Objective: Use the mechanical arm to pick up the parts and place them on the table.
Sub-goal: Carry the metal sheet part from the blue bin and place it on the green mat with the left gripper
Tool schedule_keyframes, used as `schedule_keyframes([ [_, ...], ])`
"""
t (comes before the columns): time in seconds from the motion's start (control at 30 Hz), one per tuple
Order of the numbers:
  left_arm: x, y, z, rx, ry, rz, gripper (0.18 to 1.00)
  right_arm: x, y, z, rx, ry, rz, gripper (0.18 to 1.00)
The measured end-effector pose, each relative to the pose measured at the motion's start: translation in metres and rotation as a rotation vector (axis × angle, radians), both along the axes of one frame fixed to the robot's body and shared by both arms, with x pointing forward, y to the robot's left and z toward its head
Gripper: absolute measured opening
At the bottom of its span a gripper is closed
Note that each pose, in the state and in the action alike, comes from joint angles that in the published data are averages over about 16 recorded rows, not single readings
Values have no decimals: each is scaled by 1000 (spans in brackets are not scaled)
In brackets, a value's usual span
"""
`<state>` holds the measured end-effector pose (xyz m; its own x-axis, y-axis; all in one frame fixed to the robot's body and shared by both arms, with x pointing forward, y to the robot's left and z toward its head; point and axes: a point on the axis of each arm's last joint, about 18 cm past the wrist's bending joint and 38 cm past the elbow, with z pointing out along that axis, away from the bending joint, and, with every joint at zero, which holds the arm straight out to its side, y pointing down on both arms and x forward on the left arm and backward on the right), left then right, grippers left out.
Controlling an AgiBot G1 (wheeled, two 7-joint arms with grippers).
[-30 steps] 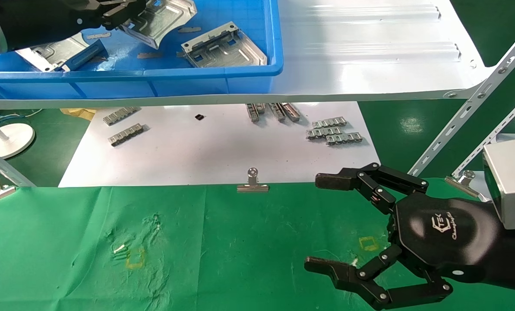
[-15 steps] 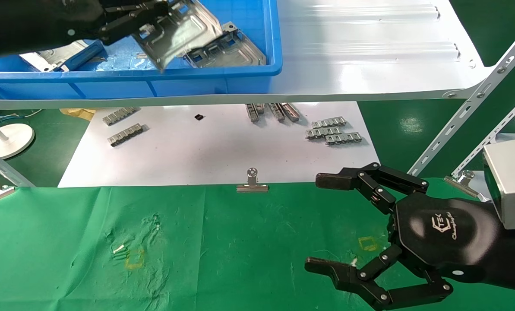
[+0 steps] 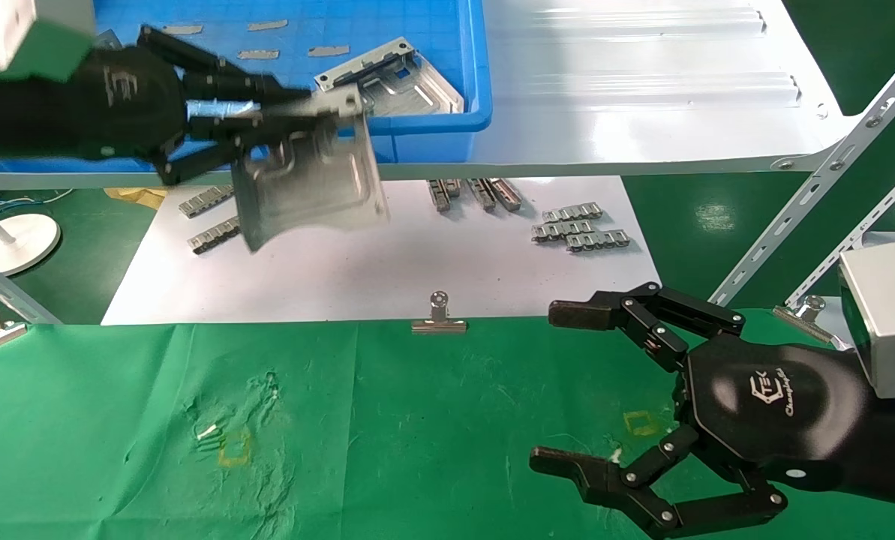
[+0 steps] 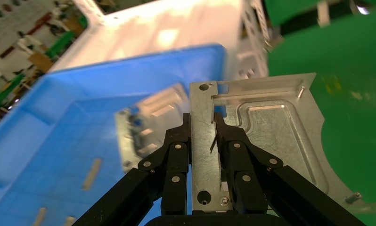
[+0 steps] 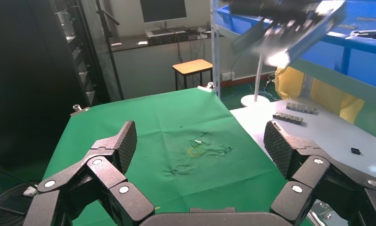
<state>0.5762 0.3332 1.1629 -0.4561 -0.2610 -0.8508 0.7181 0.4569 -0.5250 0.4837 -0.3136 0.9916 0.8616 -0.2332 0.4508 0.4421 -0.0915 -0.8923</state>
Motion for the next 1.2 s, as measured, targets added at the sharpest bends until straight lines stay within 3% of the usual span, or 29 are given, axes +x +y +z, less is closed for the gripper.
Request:
schedule_keyframes([
  [0.37, -18, 21, -64, 224, 6, 18, 271, 0, 0, 0, 0, 0, 0, 1000],
  [0.7, 10, 45, -136, 388, 106, 101, 271, 0, 0, 0, 0, 0, 0, 1000],
  [1.2, 56, 59, -195, 421, 180, 199, 282, 0, 0, 0, 0, 0, 0, 1000],
])
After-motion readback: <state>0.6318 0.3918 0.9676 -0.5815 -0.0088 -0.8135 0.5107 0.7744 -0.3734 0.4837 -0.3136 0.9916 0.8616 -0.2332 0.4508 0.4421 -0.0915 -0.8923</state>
